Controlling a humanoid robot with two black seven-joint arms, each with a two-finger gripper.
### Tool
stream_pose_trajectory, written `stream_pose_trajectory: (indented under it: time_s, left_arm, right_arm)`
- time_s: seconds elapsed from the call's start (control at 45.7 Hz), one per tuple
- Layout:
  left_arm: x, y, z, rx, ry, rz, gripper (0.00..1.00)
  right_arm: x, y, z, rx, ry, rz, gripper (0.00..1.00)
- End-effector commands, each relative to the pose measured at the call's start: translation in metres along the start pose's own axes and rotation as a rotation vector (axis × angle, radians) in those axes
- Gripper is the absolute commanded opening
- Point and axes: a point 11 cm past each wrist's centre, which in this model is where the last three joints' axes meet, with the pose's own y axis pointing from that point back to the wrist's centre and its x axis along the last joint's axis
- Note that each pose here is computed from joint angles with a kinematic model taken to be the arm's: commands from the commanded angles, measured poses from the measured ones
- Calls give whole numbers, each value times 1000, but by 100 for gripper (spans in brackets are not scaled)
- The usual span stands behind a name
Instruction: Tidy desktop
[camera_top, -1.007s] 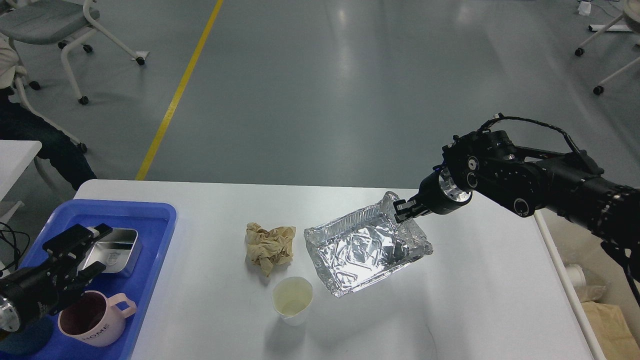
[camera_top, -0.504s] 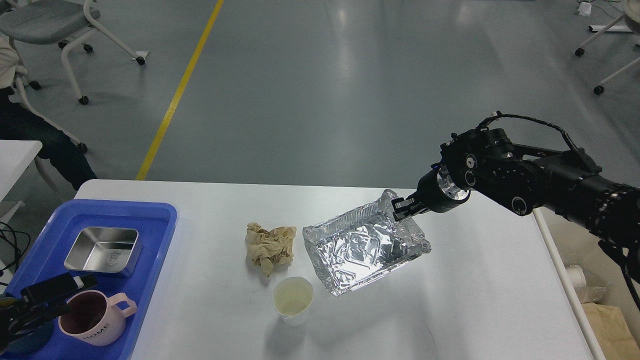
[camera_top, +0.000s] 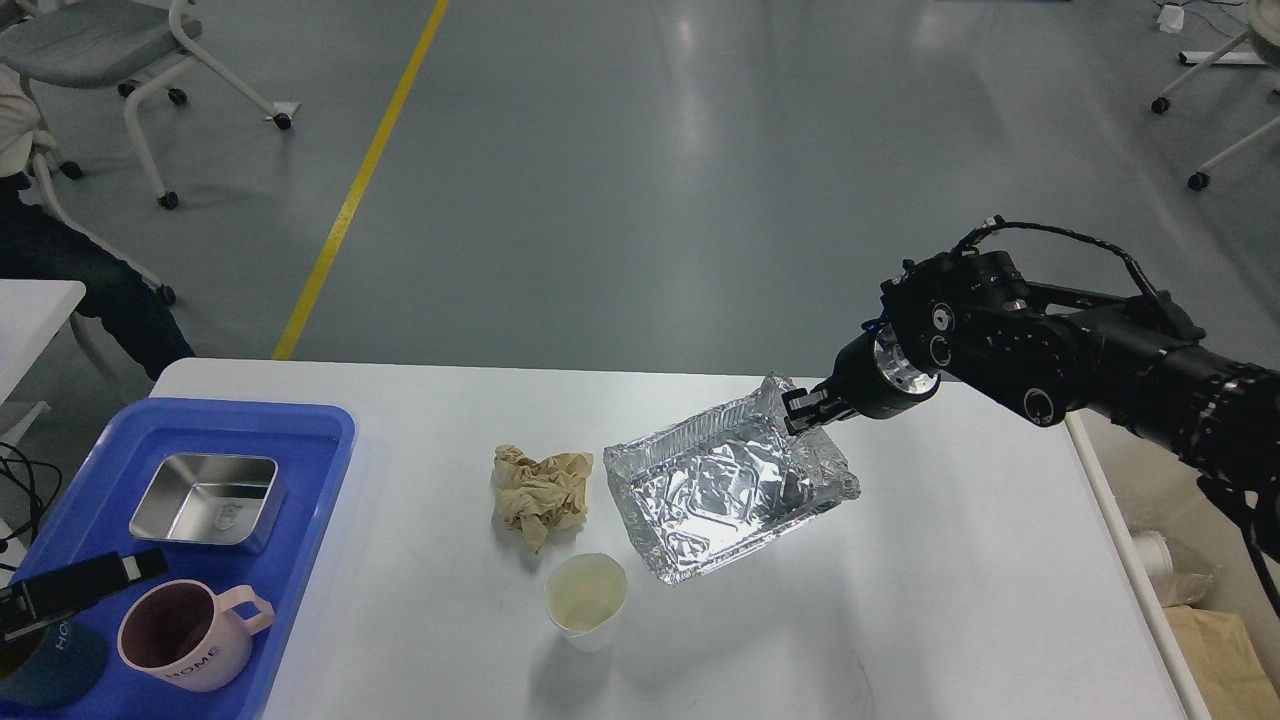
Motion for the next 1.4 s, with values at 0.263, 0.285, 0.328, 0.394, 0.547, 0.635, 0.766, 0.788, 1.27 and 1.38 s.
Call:
stream_pose_trajectory:
  time_s: [0.263,0.285,0.328,0.394,0.547,0.635,0.766,0.788,1.27,1.38]
  left_arm:
    - [-20,-88,69,-191,-62,-121,96]
    - [-23,-94,70,-187,-66,-125,96]
    - [-28,-104,73,-191,-71,-135,96]
    - [-37,-119,82,-216,-76,-153,96]
    - [-64,-145,104,-267,-103,-237,96]
    - [-74,-159,115,-289,-116,-267,96]
    - [-83,-181,125,-299,-135,-292,96]
    - [-85,-184,127,-303,-142,-299,96]
    - [-127,-218,149,-318,-226,-415,75]
    - [-129,-219,150,-318,-241,-426,61]
  right_arm:
    - [0,-2,-4,6,5,-1,0]
    - [0,-2,-4,6,5,-1,0]
    - [0,-2,-4,6,5,-1,0]
    - [0,-2,-4,7,6,-1,0]
    - [1,-3,-5,10,7,5,0]
    - [1,-3,-5,10,7,8,0]
    - [1,-3,-5,9,8,9,0]
    - [1,-3,-5,10,8,10,0]
    - [1,-5,-5,13,7,18,0]
    - [1,-5,-5,14,6,23,0]
